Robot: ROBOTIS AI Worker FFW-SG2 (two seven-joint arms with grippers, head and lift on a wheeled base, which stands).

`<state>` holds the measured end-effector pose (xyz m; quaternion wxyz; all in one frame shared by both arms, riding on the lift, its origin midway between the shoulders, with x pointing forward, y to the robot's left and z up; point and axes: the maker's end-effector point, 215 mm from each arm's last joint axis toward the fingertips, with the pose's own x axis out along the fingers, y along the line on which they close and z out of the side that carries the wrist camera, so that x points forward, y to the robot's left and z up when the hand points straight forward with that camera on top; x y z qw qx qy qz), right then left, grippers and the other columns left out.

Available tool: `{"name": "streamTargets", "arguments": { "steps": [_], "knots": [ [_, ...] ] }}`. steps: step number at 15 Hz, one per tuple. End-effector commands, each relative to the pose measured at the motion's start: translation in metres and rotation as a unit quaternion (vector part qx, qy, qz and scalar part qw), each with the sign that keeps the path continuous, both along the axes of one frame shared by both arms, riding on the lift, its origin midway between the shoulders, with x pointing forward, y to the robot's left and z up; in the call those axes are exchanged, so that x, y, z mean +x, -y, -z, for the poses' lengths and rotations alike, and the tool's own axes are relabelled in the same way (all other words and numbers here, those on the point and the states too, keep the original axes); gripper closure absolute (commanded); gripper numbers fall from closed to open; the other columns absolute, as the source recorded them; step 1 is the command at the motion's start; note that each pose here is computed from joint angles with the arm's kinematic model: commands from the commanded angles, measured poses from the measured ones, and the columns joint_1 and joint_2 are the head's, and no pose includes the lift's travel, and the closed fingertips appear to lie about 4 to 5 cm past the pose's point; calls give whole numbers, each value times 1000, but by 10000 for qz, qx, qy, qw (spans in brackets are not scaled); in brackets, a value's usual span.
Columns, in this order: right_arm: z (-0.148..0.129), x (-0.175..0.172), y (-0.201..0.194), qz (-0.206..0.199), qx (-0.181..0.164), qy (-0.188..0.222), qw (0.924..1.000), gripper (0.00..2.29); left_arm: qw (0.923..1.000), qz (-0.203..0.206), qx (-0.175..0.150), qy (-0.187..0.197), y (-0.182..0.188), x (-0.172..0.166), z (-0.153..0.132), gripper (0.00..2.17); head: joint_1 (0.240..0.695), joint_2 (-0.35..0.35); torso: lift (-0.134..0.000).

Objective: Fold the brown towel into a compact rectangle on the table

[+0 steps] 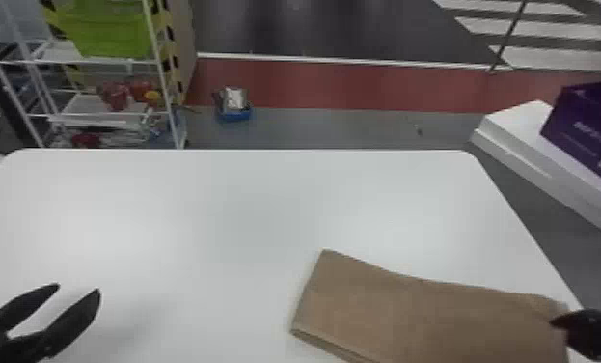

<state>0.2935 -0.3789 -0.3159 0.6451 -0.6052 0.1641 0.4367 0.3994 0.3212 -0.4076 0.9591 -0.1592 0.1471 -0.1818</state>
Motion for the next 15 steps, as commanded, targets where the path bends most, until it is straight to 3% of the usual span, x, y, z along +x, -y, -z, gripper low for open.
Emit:
{"name": "streamTargets", "arguments": {
  "steps": [1, 3, 5, 7, 10, 15],
  "knots": [
    [-11, -23, 11, 95, -68, 1, 9999, 1291, 10000, -27, -32, -18, 0, 1, 3, 46, 695, -96, -134],
    [45, -41, 9, -219, -392, -463, 9979, 1291, 10000, 16, -67, -35, 5, 5, 6, 46, 695, -110, -134],
    [68, -41, 18, -298, -598, -637, 9957, 1291, 10000, 51, -74, -42, 8, 4, 7, 46, 695, -121, -134],
    [64, -24, 23, -219, -552, -497, 9970, 1102, 9999, 44, -78, -54, 7, 3, 7, 46, 695, -141, -134],
    [48, 4, 27, -103, -513, -293, 9982, 1116, 9999, 51, -77, -65, 7, 0, 9, 46, 695, -150, -134],
    [40, -5, 48, 79, -665, -303, 9973, 1116, 9999, 13, -62, -78, 4, -1, 11, 46, 695, -156, -134]
  ]
}}
